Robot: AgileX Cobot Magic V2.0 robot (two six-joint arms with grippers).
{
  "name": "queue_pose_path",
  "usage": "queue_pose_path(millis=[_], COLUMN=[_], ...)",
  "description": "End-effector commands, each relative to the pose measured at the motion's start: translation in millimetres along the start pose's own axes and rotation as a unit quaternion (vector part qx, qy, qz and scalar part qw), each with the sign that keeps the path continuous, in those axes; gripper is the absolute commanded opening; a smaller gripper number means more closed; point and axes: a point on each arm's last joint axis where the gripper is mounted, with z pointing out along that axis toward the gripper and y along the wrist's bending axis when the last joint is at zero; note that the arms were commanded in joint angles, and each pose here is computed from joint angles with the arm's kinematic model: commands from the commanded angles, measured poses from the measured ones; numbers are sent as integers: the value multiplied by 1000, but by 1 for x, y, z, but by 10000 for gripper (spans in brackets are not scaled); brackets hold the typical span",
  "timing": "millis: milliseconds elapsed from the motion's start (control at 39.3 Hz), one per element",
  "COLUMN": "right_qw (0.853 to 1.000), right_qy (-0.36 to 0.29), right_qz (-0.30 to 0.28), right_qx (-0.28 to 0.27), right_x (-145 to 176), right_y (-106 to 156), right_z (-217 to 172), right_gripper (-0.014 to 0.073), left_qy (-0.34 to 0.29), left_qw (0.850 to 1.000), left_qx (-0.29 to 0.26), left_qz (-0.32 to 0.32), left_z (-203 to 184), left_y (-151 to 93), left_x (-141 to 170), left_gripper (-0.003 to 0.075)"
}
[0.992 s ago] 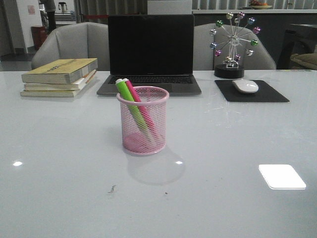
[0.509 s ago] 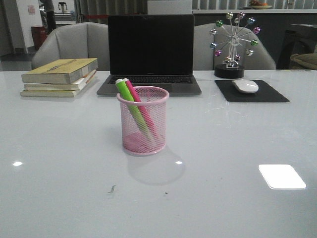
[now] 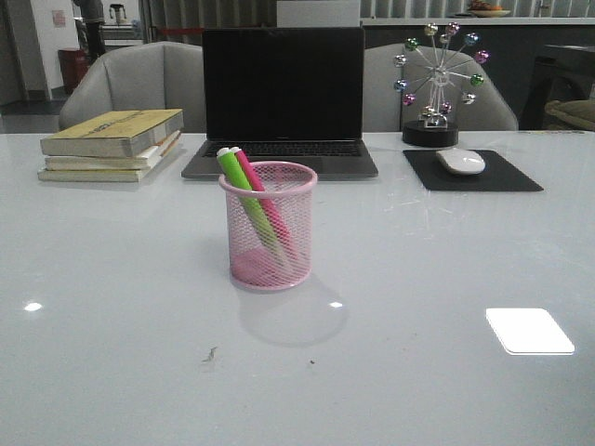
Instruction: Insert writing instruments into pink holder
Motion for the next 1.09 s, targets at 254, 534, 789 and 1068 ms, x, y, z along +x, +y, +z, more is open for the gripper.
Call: queue_pose_path(millis=[254,534,789,1068], right_qw=[999,986,980,979], right_qy=[-43,-127,-143,-157], right_qz=[-2,88,104,103], right_qx=[10,-70,-87,-83], right_x=[-11,-18,-16,-14], right_y=[-3,9,12,11], right_z=[-7,-24,-34,-37], right_gripper=[58,58,58,58], left_qy=[-55,-55,-55,-55], left_qw=[998,998,998,998], left_qx=[-9,-9,-9,-9], left_qz=[-12,-12,-12,-12], left_z=[-5,-5,-5,-5], left_y=[1,1,1,1], left_x=[-16,-16,-16,-16], left_gripper=[456,456,456,456])
